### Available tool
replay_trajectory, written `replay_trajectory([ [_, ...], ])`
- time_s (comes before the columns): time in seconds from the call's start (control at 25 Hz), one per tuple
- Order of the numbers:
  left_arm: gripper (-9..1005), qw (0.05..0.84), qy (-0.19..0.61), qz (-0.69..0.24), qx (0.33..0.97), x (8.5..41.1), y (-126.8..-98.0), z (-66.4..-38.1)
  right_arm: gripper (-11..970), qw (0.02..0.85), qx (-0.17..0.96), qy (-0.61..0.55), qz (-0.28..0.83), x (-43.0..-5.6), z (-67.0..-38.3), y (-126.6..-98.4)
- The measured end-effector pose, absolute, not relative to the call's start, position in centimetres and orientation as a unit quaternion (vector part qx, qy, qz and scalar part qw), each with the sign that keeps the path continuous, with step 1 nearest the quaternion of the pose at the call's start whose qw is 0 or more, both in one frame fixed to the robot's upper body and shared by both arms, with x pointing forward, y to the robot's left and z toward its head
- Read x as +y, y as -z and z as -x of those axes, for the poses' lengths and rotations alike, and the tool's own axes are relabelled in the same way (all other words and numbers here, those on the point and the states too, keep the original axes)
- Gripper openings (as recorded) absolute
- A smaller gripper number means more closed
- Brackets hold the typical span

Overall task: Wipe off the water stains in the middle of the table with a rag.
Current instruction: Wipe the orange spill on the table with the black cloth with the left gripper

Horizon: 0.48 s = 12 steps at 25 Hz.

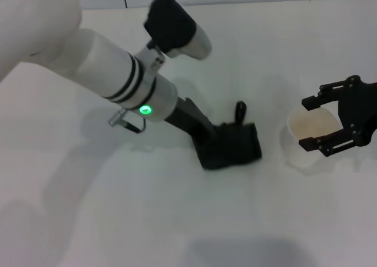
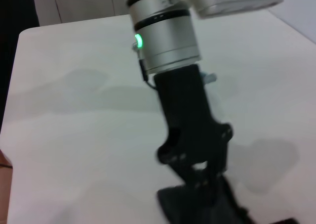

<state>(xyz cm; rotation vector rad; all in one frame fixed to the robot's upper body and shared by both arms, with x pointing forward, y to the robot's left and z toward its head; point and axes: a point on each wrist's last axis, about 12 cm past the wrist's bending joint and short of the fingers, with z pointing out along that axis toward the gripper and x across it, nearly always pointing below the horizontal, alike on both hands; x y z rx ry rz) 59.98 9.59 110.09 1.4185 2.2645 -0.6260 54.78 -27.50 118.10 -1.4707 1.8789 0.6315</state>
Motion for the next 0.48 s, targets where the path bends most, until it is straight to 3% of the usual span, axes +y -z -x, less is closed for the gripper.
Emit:
replay_trajectory([
  [0.48,69,0.283,0.169,-0.425,0.843,11.6,-110.6,-63.4,813,0.328,0.717,-0.241,0.566,-27.3,-54.8,-118.0],
])
